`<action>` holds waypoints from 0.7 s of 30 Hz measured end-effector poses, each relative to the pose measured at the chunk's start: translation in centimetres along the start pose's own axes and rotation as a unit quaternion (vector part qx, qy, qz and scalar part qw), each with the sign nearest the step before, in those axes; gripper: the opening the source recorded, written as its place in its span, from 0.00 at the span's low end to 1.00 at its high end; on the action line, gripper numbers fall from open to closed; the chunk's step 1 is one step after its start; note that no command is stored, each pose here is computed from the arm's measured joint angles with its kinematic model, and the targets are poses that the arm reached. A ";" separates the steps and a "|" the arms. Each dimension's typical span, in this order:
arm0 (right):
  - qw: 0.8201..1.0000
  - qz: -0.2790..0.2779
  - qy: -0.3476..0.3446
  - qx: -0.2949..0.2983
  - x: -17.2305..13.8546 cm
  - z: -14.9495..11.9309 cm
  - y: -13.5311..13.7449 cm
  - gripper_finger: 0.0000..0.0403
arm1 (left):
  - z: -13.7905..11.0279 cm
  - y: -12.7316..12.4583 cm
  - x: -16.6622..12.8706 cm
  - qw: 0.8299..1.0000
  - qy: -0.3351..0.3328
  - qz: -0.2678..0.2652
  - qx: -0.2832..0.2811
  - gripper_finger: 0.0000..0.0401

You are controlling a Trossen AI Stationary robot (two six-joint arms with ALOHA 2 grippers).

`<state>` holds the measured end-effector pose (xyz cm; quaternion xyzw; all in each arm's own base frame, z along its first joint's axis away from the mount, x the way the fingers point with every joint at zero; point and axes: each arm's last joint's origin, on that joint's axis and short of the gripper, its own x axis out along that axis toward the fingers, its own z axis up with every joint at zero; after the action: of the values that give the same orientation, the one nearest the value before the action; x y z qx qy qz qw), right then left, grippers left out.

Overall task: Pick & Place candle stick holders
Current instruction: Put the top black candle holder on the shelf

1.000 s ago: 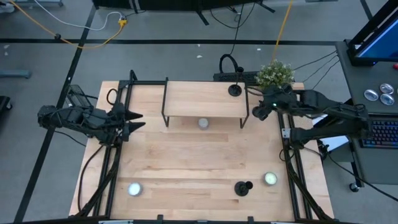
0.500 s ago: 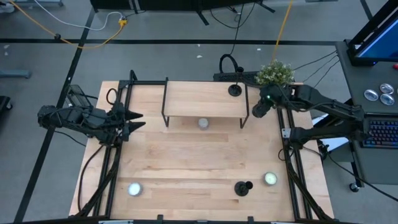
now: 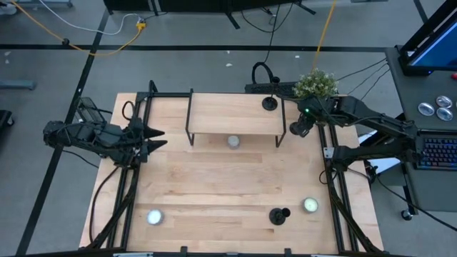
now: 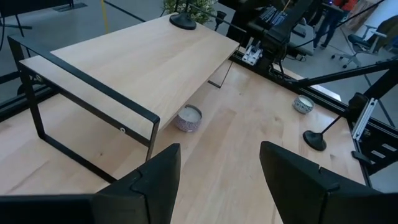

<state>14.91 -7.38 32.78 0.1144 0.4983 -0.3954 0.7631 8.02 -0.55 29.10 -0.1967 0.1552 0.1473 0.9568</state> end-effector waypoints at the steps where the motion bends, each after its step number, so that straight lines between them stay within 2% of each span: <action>1: 1.000 0.000 0.000 -0.003 0.0 0.0 0.0 0.49 | 0.0 0.0 0.0 1.000 -0.001 -0.001 0.000 0.56; 8: 0.999 0.000 0.004 -0.040 0.1 0.0 0.0 0.49 | 0.0 0.0 0.0 1.000 0.001 -0.003 0.000 0.56; 12: 0.998 0.022 0.010 -0.056 0.1 -0.1 0.2 0.49 | 0.0 0.0 0.0 1.000 0.001 -0.004 0.001 0.56; 21: 0.998 0.012 0.034 -0.051 0.6 0.0 -0.3 0.49 | 0.0 0.0 0.0 1.000 0.001 -0.004 0.011 0.56</action>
<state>14.84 -7.84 32.33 0.0949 0.5416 -0.3563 0.7554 8.02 -0.57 29.13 -0.1864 0.1568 0.1419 0.9595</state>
